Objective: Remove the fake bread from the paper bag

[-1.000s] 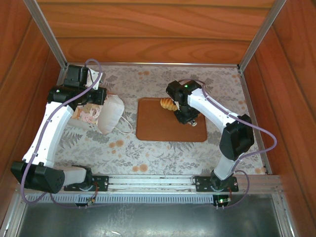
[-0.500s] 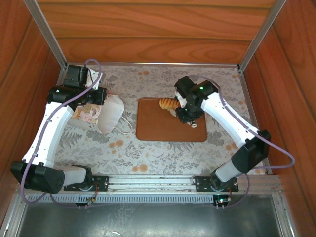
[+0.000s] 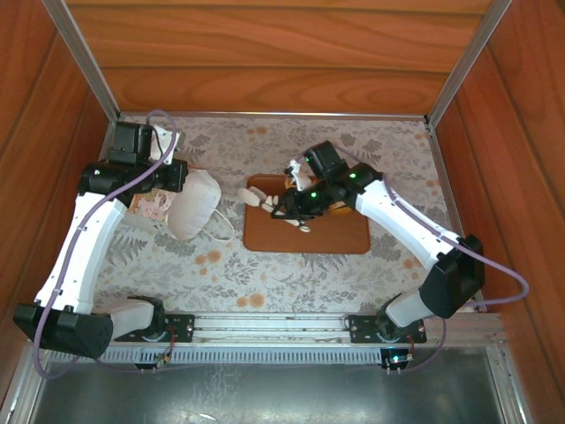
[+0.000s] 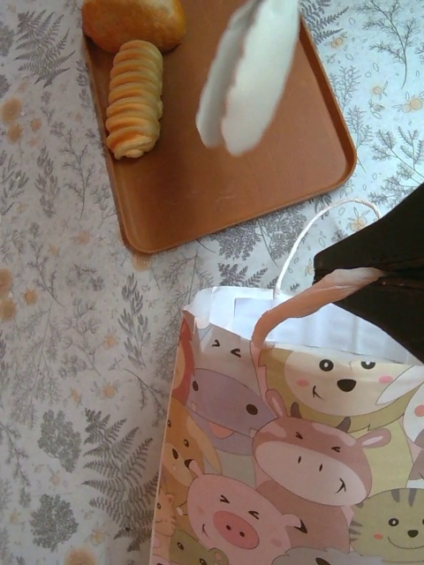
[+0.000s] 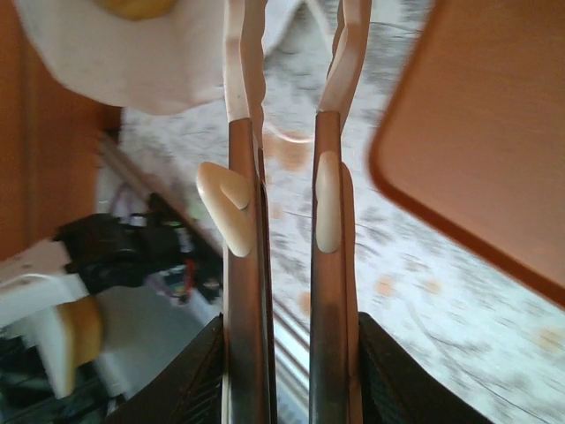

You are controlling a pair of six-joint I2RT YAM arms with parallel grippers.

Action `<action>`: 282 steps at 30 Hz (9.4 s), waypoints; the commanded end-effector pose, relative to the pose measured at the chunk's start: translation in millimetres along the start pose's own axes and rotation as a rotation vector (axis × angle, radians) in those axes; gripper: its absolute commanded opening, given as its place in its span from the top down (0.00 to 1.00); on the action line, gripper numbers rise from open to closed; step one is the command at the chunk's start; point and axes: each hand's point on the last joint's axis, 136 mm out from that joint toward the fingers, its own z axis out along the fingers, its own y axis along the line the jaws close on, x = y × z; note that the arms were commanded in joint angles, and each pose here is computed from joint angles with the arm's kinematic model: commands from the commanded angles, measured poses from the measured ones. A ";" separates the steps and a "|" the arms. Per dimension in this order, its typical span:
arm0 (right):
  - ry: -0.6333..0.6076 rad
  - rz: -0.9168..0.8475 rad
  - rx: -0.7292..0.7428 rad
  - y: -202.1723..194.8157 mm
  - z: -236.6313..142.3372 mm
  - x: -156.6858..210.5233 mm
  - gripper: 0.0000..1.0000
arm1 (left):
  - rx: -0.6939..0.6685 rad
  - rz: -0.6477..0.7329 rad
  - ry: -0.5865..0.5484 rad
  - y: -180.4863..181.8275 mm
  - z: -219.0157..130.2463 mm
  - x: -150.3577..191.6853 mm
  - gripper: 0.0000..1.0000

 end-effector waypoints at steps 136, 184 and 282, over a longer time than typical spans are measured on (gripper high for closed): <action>-0.064 0.037 -0.054 59.7 157.3 -86.2 0.72 | 0.051 0.012 -0.014 -11.5 0.1 -3.5 1.00; -0.005 0.052 -0.116 42.4 164.3 -78.7 0.52 | 0.038 0.004 -0.019 -8.8 2.7 -7.4 1.00; 0.117 -0.050 -0.016 34.7 181.7 -51.2 0.61 | -0.046 -0.022 -0.027 5.8 2.9 -5.9 1.00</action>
